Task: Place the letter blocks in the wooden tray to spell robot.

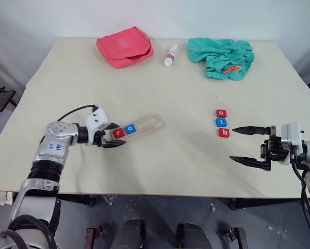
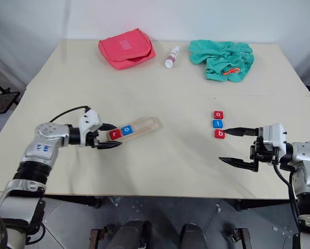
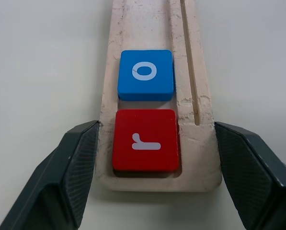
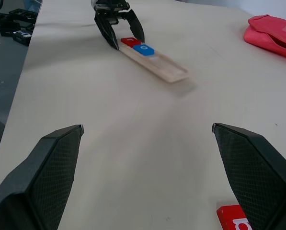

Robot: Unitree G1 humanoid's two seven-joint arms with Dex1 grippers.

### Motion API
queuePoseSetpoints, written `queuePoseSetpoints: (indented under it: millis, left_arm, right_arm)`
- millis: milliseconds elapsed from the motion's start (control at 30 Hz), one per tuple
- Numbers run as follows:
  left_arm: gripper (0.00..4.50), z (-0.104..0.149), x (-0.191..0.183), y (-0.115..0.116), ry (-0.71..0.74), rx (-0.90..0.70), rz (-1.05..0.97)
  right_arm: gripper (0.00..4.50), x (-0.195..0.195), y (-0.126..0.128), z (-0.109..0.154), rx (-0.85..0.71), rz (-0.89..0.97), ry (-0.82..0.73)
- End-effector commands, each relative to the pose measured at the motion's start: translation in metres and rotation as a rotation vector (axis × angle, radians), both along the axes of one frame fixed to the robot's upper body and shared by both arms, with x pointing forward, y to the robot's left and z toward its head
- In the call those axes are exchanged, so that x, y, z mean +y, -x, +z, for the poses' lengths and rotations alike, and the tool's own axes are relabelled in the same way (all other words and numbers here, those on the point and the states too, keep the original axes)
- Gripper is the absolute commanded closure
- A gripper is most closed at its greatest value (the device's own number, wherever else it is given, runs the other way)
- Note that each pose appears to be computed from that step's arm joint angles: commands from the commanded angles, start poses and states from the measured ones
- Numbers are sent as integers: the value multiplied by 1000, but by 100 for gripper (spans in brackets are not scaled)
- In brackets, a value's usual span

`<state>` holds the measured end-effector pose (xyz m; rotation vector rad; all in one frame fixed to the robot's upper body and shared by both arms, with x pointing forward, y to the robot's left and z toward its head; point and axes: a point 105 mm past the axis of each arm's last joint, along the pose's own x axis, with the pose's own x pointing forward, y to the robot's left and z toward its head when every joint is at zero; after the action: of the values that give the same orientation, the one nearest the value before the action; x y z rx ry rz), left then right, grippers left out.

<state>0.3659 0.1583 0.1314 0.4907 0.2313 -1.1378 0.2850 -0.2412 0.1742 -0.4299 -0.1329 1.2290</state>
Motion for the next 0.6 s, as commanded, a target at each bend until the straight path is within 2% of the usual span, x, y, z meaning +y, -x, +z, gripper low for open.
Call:
queuePoseSetpoints:
  millis: [33,400,600]
  left_arm:
    - [110,11,-20,6,-13,-25,-81]
    - [110,8,-78,18,-93,-38,-238]
    - [110,5,-93,26,-110,-36,-276]
  right_arm:
    - [0,-7,5,10,-34,3,5]
    - [0,-20,20,1,-4,-29,9]
    - [0,-21,25,-2,-2,-51,0]
